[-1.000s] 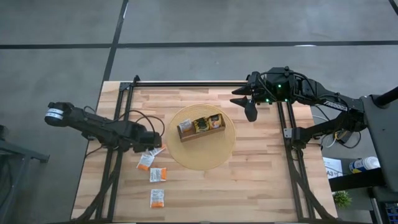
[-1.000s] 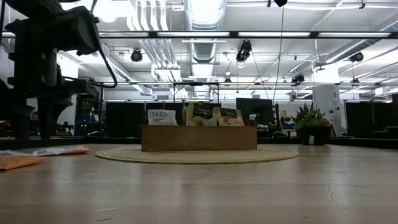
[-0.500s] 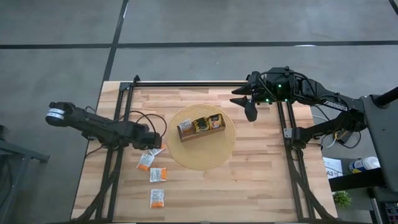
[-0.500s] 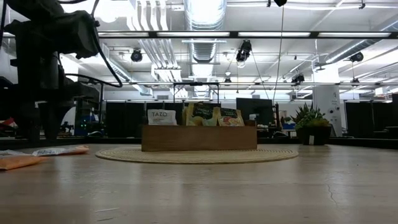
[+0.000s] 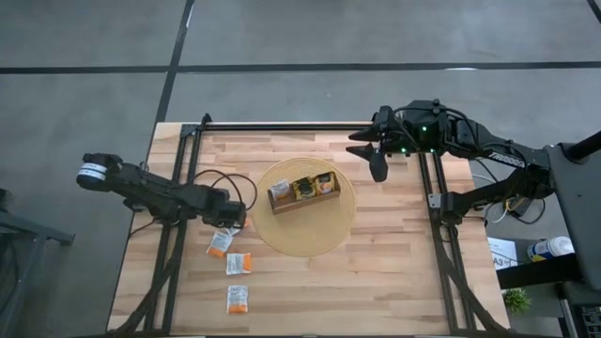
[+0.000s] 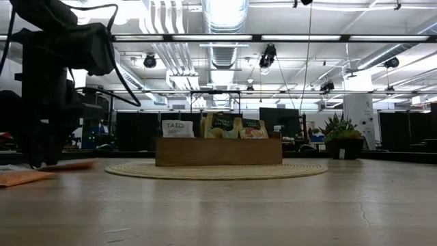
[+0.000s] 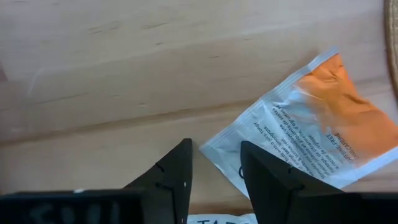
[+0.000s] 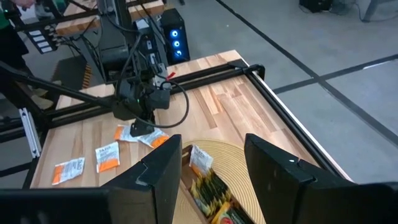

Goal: Pick & Place Tea
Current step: Put the white tea bag into the left section of the wooden organizer

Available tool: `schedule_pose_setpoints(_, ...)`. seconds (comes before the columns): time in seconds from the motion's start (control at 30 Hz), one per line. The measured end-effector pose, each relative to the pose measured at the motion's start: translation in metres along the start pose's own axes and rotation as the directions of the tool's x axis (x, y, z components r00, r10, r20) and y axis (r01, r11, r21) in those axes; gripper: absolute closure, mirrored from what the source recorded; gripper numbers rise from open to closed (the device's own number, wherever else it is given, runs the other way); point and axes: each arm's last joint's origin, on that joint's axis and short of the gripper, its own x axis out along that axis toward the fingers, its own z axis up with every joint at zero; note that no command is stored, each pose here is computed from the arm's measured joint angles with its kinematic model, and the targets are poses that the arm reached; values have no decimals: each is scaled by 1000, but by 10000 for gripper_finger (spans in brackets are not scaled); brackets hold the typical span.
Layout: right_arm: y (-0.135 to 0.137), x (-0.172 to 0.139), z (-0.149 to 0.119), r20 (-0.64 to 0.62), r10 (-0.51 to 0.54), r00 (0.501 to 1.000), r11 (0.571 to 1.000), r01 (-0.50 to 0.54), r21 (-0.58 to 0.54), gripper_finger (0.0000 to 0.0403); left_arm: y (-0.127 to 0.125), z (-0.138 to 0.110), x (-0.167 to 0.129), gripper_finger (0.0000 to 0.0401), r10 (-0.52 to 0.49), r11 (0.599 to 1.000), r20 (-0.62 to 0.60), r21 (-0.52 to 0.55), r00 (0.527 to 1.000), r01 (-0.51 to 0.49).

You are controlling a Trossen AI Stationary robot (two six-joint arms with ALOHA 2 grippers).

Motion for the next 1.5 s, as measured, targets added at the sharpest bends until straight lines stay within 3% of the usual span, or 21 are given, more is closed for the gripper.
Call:
schedule_pose_setpoints(0.1,0,0,1,9,2,1000,1000,-2,0,232,0,0,3,289,15,1000,-16,24,1000,-15)
schedule_pose_setpoints(0.23,0,0,1,12,2,1000,1000,-2,0,232,-2,-1,5,376,16,998,-35,54,999,-14)
schedule_pose_setpoints(0.33,0,0,1,13,2,1000,1000,-2,0,232,-3,-1,5,394,1,998,-42,62,999,2)
schedule_pose_setpoints(0.57,0,0,1,14,2,1000,1000,-2,-3,232,-3,-1,-3,400,-51,996,-45,68,998,54)
schedule_pose_setpoints(0.77,0,0,1,14,2,1000,1000,-2,-3,232,-4,0,-29,401,-115,990,-51,76,992,119)
schedule_pose_setpoints(0.97,0,-1,1,16,3,1000,1000,-3,-4,232,-16,4,-57,401,-207,961,-23,185,978,208)
schedule_pose_setpoints(1.5,1,-12,3,41,8,999,1000,-8,-19,232,-33,33,-111,401,-297,888,35,377,954,262)
